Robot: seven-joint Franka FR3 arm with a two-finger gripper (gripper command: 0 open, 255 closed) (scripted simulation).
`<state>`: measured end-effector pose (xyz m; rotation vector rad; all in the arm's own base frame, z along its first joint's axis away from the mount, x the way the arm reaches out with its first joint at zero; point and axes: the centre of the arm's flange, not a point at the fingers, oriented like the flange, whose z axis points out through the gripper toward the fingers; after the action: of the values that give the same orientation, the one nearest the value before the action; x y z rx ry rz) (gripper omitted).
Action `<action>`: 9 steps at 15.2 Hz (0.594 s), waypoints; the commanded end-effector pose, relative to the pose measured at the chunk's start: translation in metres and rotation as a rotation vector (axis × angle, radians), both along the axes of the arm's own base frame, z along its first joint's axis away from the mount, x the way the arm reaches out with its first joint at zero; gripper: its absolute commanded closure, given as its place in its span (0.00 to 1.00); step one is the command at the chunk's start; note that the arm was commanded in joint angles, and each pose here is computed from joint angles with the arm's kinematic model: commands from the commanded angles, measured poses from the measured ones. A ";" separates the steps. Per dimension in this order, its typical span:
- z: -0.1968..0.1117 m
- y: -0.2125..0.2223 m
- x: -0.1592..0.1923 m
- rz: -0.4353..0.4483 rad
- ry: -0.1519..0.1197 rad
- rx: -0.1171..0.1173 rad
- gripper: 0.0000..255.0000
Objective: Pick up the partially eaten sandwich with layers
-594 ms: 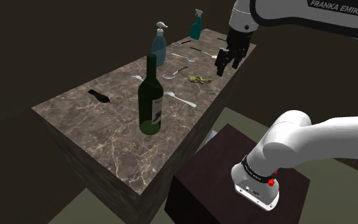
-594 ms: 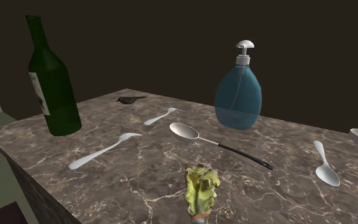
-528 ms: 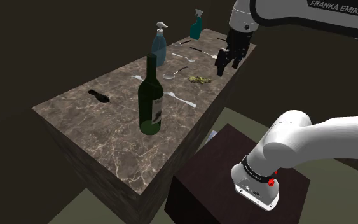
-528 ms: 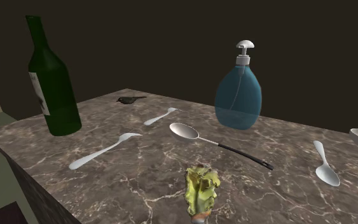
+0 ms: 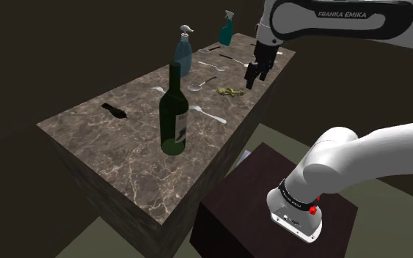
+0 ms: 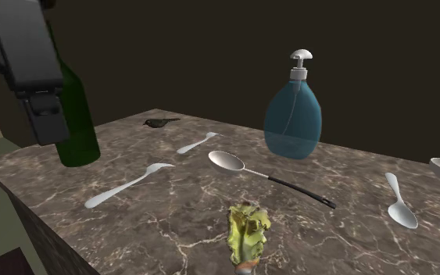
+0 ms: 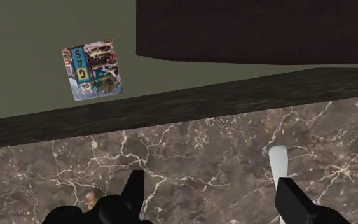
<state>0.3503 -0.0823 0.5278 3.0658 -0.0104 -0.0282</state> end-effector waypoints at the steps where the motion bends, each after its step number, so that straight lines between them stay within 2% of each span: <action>1: -0.014 -0.018 0.016 0.037 0.006 0.006 0.00; 9: -0.074 -0.082 0.082 0.175 0.035 0.033 0.00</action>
<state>0.4251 -0.1557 0.4621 3.0863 0.2293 -0.0689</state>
